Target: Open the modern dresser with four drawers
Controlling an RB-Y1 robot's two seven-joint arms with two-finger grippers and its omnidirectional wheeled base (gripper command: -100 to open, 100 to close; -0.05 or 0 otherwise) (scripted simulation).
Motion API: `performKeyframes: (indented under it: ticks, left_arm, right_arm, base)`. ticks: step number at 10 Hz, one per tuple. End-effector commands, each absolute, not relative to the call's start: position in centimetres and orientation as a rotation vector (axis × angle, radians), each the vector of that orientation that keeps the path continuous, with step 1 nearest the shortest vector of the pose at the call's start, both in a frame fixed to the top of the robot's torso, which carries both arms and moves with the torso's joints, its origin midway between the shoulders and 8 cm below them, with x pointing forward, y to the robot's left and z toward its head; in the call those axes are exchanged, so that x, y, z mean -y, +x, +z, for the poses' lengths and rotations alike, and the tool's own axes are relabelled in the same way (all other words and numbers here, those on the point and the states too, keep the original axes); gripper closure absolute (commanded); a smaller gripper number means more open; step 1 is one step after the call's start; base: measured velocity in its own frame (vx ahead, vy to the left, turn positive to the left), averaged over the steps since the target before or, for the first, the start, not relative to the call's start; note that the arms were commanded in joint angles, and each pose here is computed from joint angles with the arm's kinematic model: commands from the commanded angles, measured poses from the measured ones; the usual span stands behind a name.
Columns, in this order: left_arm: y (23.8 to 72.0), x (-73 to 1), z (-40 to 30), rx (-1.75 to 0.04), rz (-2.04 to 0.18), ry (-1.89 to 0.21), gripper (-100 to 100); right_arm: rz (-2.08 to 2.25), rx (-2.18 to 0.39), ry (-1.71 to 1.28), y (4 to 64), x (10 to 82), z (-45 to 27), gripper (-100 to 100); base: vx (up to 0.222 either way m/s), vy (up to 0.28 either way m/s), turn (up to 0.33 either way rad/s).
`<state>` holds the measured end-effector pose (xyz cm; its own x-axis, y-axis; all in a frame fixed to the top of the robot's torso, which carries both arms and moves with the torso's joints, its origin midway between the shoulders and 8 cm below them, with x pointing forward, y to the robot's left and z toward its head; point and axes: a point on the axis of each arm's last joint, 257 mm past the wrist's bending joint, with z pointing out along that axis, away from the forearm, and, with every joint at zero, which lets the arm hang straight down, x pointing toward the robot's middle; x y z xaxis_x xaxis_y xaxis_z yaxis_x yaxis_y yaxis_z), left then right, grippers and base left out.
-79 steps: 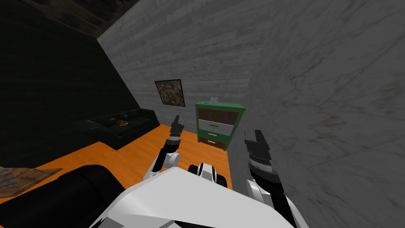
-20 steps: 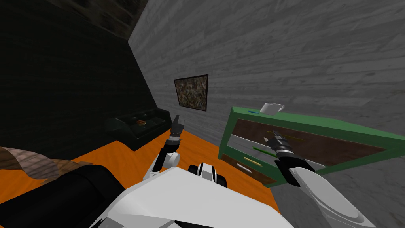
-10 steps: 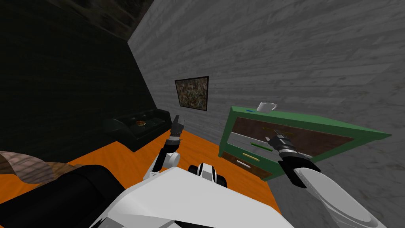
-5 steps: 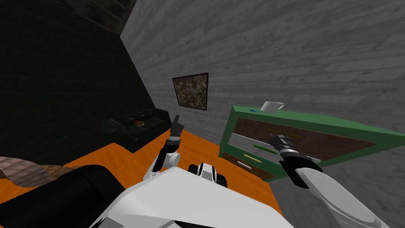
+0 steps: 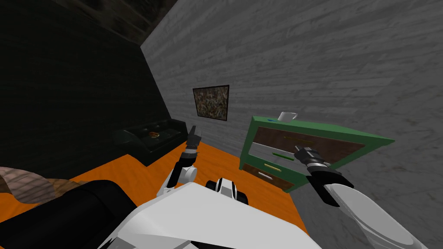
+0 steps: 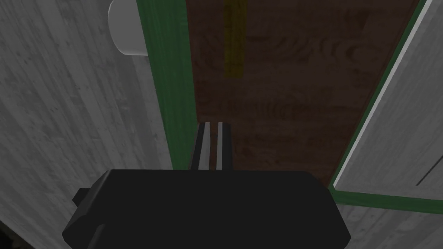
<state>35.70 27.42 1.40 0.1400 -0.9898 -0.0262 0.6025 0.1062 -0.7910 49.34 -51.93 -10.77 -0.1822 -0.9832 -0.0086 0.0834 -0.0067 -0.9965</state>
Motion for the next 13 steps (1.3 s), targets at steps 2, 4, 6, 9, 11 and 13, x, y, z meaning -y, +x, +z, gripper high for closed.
performKeyframes:
  ticks: [2,4,6,9,11,13]
  left_arm:
    - [35.69,-27.43,1.39,-0.668,-1.31,-0.729,0]
    - [35.7,-27.43,1.39,-0.668,-1.311,-0.729,0]
    - [35.7,-27.42,1.4,-0.668,-1.311,-0.729,0]
    - [35.71,-27.41,1.41,-0.668,-1.311,-0.729,0]
    - [35.71,-27.41,1.41,-0.668,-1.311,-0.729,0]
    - [35.7,-27.42,1.4,-0.668,-1.311,-0.729,0]
  right_arm:
    - [-1.395,-1.283,-1.058,49.38,52.43,-10.82,-100]
    - [-1.395,-1.283,-1.064,49.41,52.42,-10.9,-100]
    - [-1.396,-1.283,-1.061,49.41,52.46,-10.85,100]
    - [-1.381,-1.276,-1.071,49.35,51.97,-10.78,100]
    - [-1.38,-1.276,-1.068,49.3,51.96,-10.77,100]
    - [-1.388,-1.28,-1.065,49.32,52.25,-10.81,-100]
  base:
    - [0.178,-0.055,0.039]
    - [0.125,-0.036,0.031]
    - [0.015,-0.004,0.001]
    - [-0.156,0.039,-0.054]
    - [-0.124,0.036,-0.028]
    - [0.104,-0.001,0.048]
